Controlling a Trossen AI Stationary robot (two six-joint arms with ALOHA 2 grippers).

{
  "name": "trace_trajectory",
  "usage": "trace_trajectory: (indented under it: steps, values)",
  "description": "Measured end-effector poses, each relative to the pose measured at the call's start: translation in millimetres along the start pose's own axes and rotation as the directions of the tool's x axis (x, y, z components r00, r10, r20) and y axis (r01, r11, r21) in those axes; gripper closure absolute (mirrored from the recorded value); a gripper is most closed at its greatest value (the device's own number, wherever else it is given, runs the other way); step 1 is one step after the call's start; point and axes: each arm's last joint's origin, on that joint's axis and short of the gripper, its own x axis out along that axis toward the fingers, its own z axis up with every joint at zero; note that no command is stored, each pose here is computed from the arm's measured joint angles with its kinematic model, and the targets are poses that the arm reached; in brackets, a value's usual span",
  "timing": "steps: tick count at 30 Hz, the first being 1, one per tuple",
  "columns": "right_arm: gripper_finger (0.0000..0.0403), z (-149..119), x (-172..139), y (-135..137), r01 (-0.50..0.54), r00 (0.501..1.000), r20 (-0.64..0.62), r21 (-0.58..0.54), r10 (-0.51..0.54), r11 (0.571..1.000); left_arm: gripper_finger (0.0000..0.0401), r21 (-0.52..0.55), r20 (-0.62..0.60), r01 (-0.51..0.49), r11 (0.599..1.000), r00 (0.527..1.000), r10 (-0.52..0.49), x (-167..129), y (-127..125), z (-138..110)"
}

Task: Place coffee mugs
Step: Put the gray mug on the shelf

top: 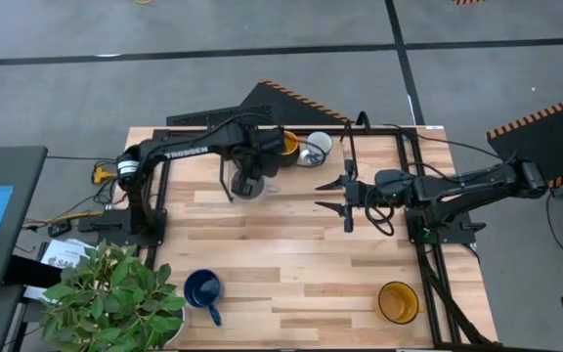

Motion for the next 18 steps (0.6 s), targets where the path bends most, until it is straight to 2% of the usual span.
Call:
trace_trajectory:
  steps: [8,18]
  values:
    - [0.0209,0.3,0.0,-0.1,0.001,1.0,0.003,0.001,-0.001,1.0,0.0398,-0.048,-0.008,0.03,0.998,1.0,-0.03,15.5,21.6,-10.2]
    - [0.0209,0.5,0.0,-0.1,0.001,1.0,0.005,0.002,-0.001,1.0,0.0398,-0.087,-0.012,0.029,0.996,0.999,-0.03,22.0,30.4,-16.9]
